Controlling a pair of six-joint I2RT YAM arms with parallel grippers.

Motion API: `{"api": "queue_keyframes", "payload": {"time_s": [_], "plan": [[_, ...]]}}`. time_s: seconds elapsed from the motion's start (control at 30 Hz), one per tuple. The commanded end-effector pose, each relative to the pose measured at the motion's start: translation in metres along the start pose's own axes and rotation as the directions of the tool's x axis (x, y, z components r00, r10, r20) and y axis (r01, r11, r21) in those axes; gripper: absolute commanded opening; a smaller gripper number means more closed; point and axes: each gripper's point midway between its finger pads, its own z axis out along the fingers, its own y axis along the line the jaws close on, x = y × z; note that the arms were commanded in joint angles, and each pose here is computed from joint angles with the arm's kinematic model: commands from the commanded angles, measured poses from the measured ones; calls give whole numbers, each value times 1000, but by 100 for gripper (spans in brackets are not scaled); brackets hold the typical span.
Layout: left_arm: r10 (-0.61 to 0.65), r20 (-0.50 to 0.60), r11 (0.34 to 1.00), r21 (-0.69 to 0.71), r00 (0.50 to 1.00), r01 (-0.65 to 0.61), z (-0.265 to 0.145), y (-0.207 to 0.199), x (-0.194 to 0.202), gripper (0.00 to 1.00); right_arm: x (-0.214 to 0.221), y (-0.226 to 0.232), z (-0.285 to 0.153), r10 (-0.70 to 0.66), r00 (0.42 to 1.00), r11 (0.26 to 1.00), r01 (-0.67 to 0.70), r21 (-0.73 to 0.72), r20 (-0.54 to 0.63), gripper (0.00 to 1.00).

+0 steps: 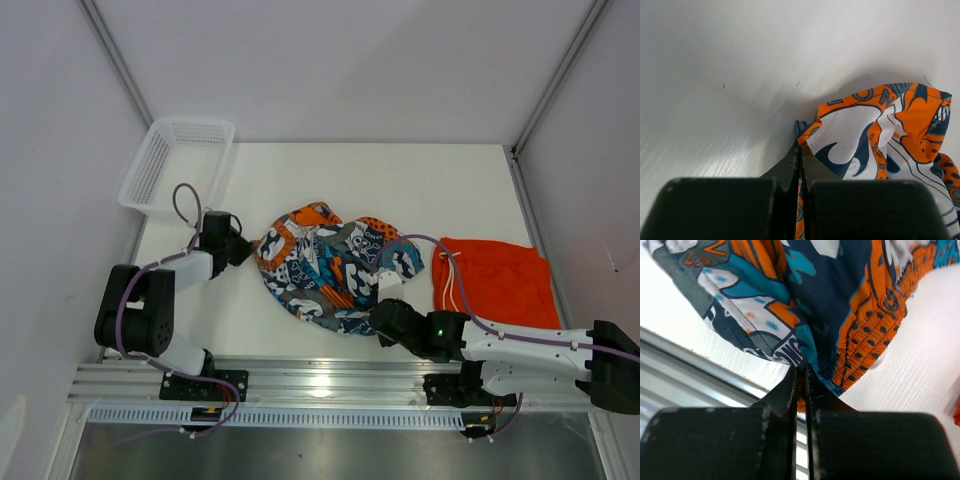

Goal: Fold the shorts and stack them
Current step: Flatten the shorts out

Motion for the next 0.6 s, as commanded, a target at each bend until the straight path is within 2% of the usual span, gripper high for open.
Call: {"api": "queue_keyframes", "payload": {"time_s": [0.0,0.07,0.1,0.13,0.17,0.2,0.27,0.3,0.33,0.37,0.4,0.47,0.5,0.53,0.57], "plan": [[88,115,995,28,990,-92,-30,-43,-47,0,-30,19,-19,-31,998,996,35,-85,46,0],[129,158,992,-29,979,-126,-55,-37,-69,0,-40,38,-32,-53,998,983,60,-175,45,0],[133,205,991,-5,970,-135,-72,-55,-91,0,-49,46,-39,-64,996,975,75,-210,58,0],[143,218,989,-12,965,-144,-82,-55,-101,0,-51,54,-43,-77,995,966,88,-241,57,0],[157,221,987,-54,962,-149,-98,-42,-114,0,-51,64,-49,-99,993,952,111,-284,57,0],[160,277,987,-35,948,-156,-120,-58,-140,0,-51,74,-56,-118,992,937,128,-324,49,0],[159,298,985,-107,941,-133,-144,-39,-163,0,-63,97,-73,-155,985,907,170,-386,70,0],[154,368,988,-59,917,-143,-175,-64,-188,0,-69,106,-80,-167,983,891,183,-415,76,0],[150,385,989,-52,911,-141,-188,-69,-195,0,-94,118,-98,-157,979,870,199,-451,129,0],[150,373,989,-72,916,-132,-197,-66,-197,0,-103,122,-103,-174,976,865,216,-454,133,0],[139,446,989,-14,884,-149,-230,-97,-220,0,-119,124,-111,-163,975,855,215,-472,149,0],[114,475,990,20,873,-140,-258,-117,-234,0,-171,124,-134,-129,969,849,219,-481,213,0],[98,498,988,53,862,-143,-272,-133,-246,0,-203,98,-128,-70,971,887,165,-431,227,0],[84,486,985,90,870,-145,-277,-141,-246,0,-221,90,-132,-48,972,881,150,-448,230,0],[40,513,982,141,857,-130,-291,-155,-255,0,-255,74,-146,-17,957,892,145,-428,289,0]]}}
